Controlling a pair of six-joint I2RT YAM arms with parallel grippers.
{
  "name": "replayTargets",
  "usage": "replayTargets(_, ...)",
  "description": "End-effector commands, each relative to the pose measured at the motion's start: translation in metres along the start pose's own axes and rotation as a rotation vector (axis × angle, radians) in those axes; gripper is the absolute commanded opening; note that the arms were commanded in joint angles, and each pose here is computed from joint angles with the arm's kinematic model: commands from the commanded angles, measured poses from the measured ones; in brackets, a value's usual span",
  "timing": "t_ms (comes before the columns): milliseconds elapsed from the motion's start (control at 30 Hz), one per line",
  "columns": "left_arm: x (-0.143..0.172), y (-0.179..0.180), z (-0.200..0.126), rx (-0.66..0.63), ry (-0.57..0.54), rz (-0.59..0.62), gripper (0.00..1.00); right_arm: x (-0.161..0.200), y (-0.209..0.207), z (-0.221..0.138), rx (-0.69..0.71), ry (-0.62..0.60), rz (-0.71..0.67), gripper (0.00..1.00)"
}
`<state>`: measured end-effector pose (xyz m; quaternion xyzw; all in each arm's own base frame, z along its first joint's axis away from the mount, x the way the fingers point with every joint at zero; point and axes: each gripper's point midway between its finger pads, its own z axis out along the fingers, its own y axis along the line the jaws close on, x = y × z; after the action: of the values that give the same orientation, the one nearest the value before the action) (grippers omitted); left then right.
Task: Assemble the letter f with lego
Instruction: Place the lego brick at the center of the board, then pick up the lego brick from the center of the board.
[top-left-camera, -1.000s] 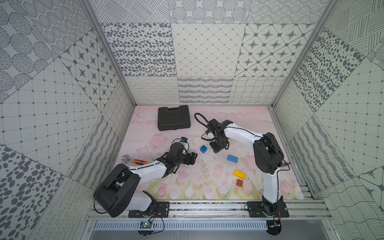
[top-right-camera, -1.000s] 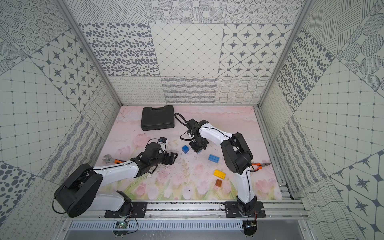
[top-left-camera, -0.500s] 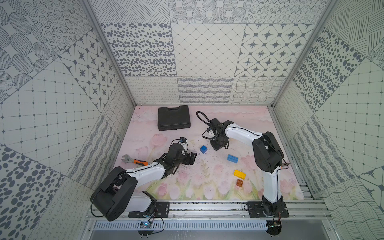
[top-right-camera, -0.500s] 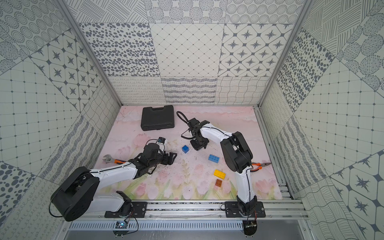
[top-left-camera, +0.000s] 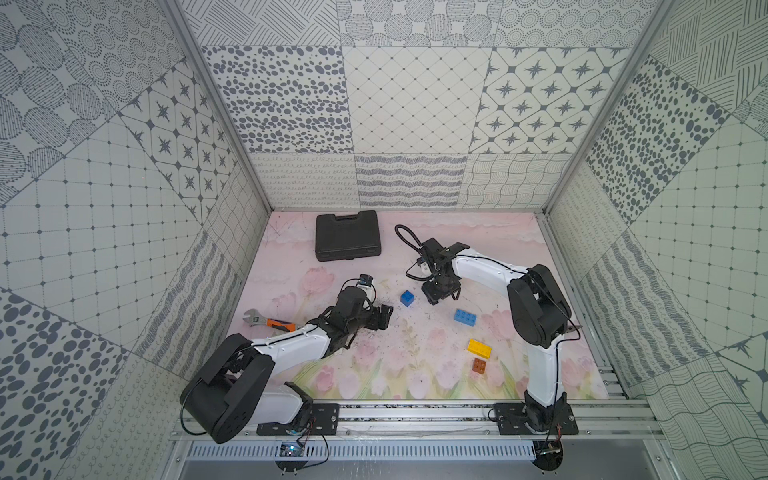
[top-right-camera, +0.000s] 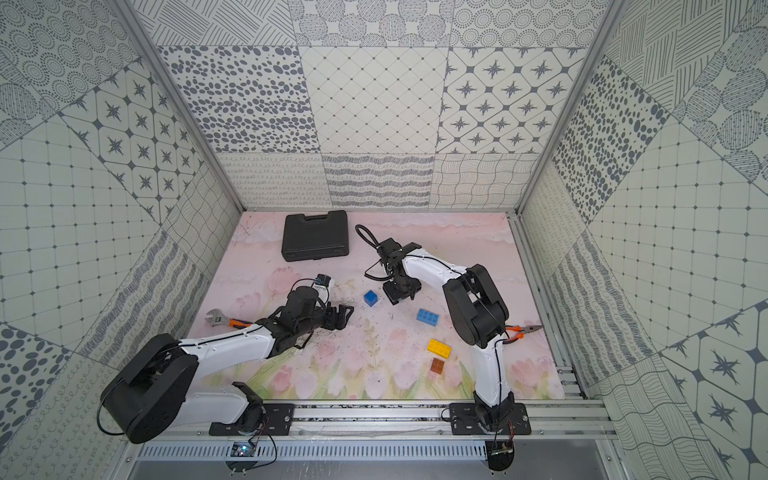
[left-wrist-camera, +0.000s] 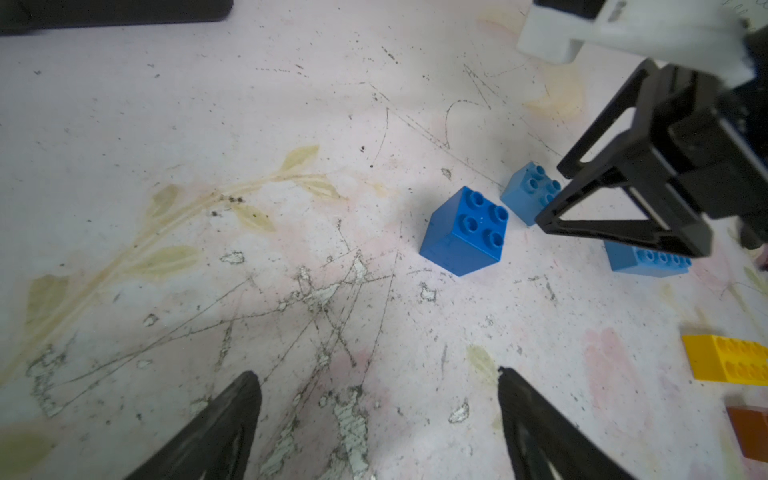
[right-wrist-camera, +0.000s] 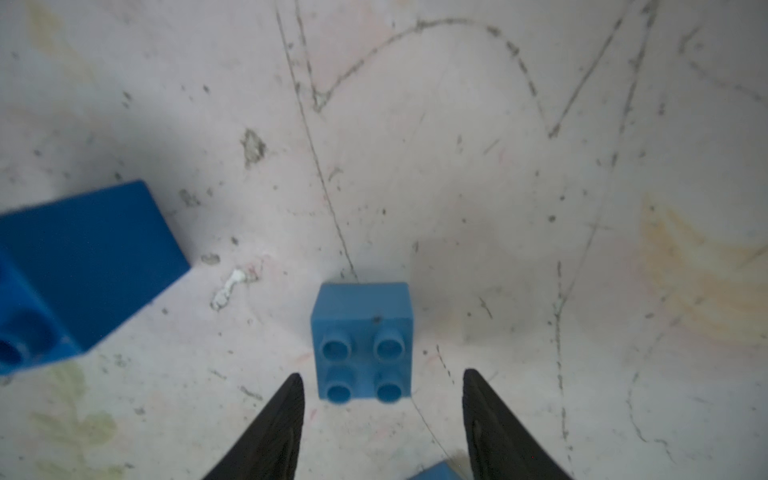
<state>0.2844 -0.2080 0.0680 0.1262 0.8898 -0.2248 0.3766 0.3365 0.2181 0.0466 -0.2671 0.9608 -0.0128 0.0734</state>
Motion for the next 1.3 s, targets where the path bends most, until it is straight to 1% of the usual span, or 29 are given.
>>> replayTargets(0, -0.009, -0.002, -0.002, 0.002, -0.044, 0.004, 0.9, 0.02, -0.014, -0.031, 0.052, -0.021, 0.05, 0.69)
replayTargets(133, -0.009, -0.003, -0.001, 0.007, -0.042, 0.006, 0.91, 0.054, -0.023, -0.033, 0.098, 0.02, 0.096, 0.75)
replayTargets(233, -0.007, -0.003, 0.0, 0.012, -0.036, 0.007, 0.91, 0.071, -0.023, -0.028, 0.092, 0.049, 0.111, 0.76)
replayTargets(333, -0.008, -0.003, 0.0, 0.013, -0.037, 0.007, 0.91, 0.08, -0.023, -0.019, 0.083, 0.081, 0.113, 0.76)
replayTargets(467, -0.008, -0.003, -0.001, 0.013, -0.039, 0.005, 0.91, 0.08, -0.024, -0.01, 0.075, 0.088, 0.119, 0.76)
replayTargets(633, -0.01, -0.003, -0.004, 0.009, -0.048, 0.006, 0.91, 0.079, -0.024, -0.003, 0.057, 0.101, 0.122, 0.69)
replayTargets(800, -0.01, -0.004, -0.004, 0.014, -0.047, 0.006, 0.91, 0.082, -0.024, 0.003, 0.044, 0.121, 0.123, 0.67)
replayTargets(900, -0.01, -0.004, -0.004, 0.013, -0.047, 0.004, 0.91, 0.083, -0.025, 0.006, 0.042, 0.128, 0.126, 0.62)
replayTargets(933, -0.01, -0.004, -0.004, 0.013, -0.048, 0.005, 0.91, 0.083, -0.025, 0.007, 0.038, 0.129, 0.129, 0.59)
replayTargets(1033, -0.011, -0.004, -0.004, 0.013, -0.048, 0.005, 0.91, 0.083, -0.024, 0.007, 0.029, 0.131, 0.132, 0.46)
replayTargets(1133, -0.011, -0.004, -0.004, 0.012, -0.05, 0.003, 0.91, 0.083, -0.024, 0.007, 0.024, 0.13, 0.138, 0.39)
replayTargets(1200, -0.011, -0.004, -0.004, 0.012, -0.049, 0.005, 0.91, 0.083, -0.023, 0.007, 0.019, 0.129, 0.142, 0.38)
replayTargets(1233, -0.011, -0.004, -0.004, 0.013, -0.05, 0.006, 0.91, 0.083, -0.024, 0.007, 0.021, 0.129, 0.144, 0.39)
replayTargets(1267, -0.011, -0.004, -0.004, 0.013, -0.05, 0.004, 0.91, 0.083, -0.024, 0.007, 0.026, 0.129, 0.147, 0.46)
